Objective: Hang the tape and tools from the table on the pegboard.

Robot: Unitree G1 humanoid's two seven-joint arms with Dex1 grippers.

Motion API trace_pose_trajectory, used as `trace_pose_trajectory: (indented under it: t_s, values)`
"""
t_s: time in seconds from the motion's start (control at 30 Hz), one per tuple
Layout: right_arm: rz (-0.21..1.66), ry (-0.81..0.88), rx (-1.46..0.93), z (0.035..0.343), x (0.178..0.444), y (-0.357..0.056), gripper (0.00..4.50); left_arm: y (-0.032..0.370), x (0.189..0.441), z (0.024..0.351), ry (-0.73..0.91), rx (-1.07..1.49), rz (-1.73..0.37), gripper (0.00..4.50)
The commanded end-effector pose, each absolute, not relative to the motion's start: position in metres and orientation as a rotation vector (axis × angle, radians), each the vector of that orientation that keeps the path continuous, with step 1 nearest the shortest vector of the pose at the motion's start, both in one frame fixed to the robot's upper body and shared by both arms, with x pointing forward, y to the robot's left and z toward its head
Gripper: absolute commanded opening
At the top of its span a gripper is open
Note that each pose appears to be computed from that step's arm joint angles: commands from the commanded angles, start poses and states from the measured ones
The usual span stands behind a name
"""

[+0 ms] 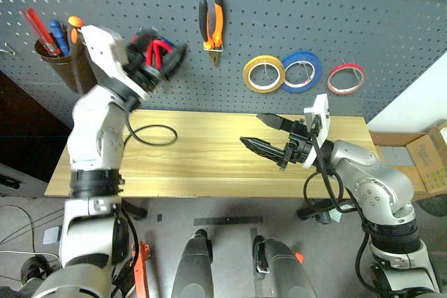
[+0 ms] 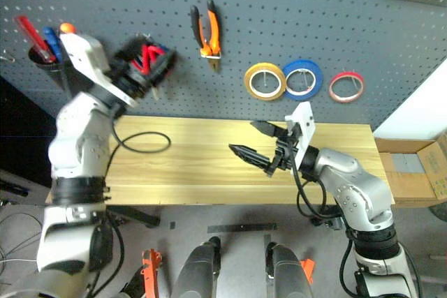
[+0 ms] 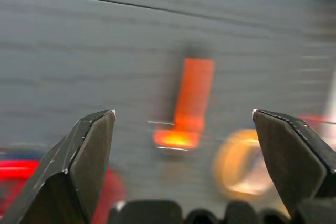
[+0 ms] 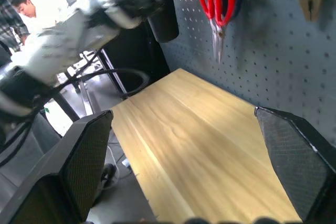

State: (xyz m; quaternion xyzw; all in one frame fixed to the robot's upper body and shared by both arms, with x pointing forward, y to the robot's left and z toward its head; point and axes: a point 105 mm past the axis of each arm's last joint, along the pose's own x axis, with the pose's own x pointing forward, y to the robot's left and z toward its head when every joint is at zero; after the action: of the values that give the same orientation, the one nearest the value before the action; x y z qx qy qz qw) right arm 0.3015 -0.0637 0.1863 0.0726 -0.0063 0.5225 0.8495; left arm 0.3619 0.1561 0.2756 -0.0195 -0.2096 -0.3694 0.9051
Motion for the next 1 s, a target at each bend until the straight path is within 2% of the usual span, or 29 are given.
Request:
trace_pose_trajectory:
  t_s: [0.03, 0.1, 0.17, 0.33, 0.47, 0.73, 1.0]
  values:
    - [1.099, -0.056, 0.146, 0.187, 0.305, -0.068, 4.50, 0.138, 0.344, 0.265, -0.382, -0.046, -0.885, 4.45]
    - [1.074, -0.047, 0.152, 0.180, 0.308, -0.072, 4.50, 0.136, 0.347, 0.221, -0.229, 0.009, -0.893, 4.45]
    - [0.989, -0.045, 0.154, 0.173, 0.318, -0.083, 4.50, 0.143, 0.357, 0.187, -0.148, 0.028, -0.803, 4.45]
    - [0.780, -0.015, 0.137, 0.146, 0.333, -0.118, 4.50, 0.167, 0.378, 0.153, -0.122, 0.006, -0.567, 4.45]
    - [0.536, 0.040, 0.106, 0.106, 0.338, -0.165, 4.50, 0.206, 0.391, 0.113, -0.050, 0.057, -0.308, 4.45]
    - [0.276, 0.059, 0.058, 0.076, 0.345, -0.222, 4.50, 0.227, 0.400, 0.103, -0.043, 0.117, -0.209, 4.45]
    - [0.199, 0.069, 0.060, 0.061, 0.333, -0.247, 4.50, 0.235, 0.388, 0.084, -0.031, 0.139, -0.148, 4.45]
